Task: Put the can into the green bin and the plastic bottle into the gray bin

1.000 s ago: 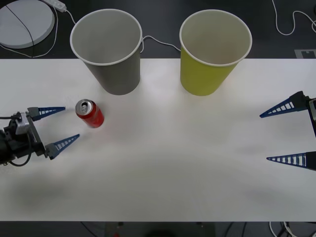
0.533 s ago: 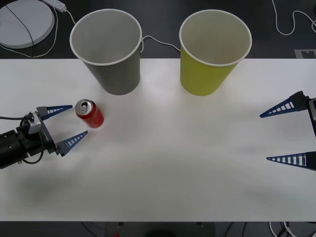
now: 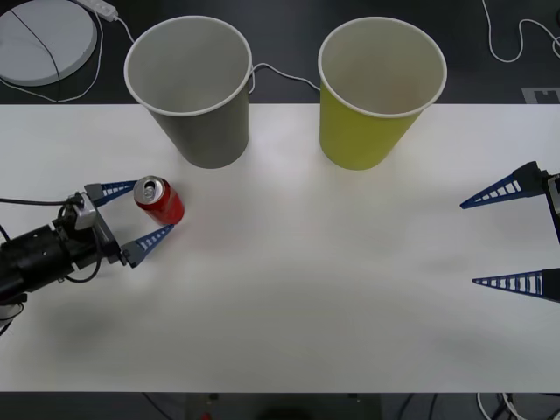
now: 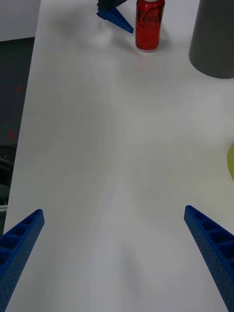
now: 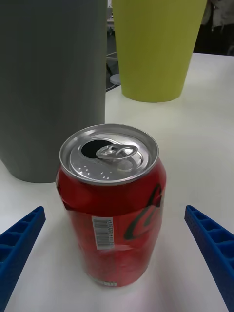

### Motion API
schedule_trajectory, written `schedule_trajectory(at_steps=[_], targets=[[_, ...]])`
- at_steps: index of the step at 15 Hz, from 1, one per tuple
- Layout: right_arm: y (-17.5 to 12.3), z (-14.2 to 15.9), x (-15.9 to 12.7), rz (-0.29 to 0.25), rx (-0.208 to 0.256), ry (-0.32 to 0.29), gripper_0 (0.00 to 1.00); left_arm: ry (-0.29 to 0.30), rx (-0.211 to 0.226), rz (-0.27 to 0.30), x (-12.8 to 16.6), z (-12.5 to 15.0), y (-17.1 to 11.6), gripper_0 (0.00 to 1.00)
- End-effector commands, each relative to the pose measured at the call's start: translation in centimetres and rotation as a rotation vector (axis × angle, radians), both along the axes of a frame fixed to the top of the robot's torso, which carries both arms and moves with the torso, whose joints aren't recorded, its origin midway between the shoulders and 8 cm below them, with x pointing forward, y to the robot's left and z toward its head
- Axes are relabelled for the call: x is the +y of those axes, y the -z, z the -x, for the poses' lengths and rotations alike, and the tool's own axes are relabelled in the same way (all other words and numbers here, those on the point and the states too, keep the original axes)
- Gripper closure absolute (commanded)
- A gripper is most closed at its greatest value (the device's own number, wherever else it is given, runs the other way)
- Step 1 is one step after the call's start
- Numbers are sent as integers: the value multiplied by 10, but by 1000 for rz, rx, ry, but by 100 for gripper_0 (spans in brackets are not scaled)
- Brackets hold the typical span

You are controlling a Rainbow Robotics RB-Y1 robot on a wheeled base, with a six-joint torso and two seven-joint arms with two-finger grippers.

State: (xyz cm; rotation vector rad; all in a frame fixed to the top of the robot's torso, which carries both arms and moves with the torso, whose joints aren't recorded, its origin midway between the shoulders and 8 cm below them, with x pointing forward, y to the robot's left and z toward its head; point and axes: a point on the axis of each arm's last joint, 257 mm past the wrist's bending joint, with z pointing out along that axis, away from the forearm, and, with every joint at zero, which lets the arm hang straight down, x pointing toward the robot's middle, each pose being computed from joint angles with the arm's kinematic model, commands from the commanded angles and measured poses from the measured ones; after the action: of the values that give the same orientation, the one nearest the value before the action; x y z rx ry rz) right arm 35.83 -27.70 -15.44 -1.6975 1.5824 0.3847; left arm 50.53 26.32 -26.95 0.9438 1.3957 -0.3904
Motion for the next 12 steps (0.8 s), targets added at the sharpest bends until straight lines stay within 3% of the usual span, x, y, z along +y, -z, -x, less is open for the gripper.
schedule_trajectory(at_steps=[1,7,9,10,11,12], targets=[[0,0,0,0,0,0,0,-6,1,6,-10,-7,1,0],[0,0,0,0,0,0,0,-4,8,19,-28,-12,5,0],[0,0,0,0,0,0,0,-3,9,17,-28,-12,5,72],[0,0,0,0,0,0,0,2,9,16,-29,-11,6,92],[0,0,0,0,0,0,0,4,9,17,-30,-11,5,99],[0,0,0,0,0,0,0,4,9,17,-30,-11,5,100]])
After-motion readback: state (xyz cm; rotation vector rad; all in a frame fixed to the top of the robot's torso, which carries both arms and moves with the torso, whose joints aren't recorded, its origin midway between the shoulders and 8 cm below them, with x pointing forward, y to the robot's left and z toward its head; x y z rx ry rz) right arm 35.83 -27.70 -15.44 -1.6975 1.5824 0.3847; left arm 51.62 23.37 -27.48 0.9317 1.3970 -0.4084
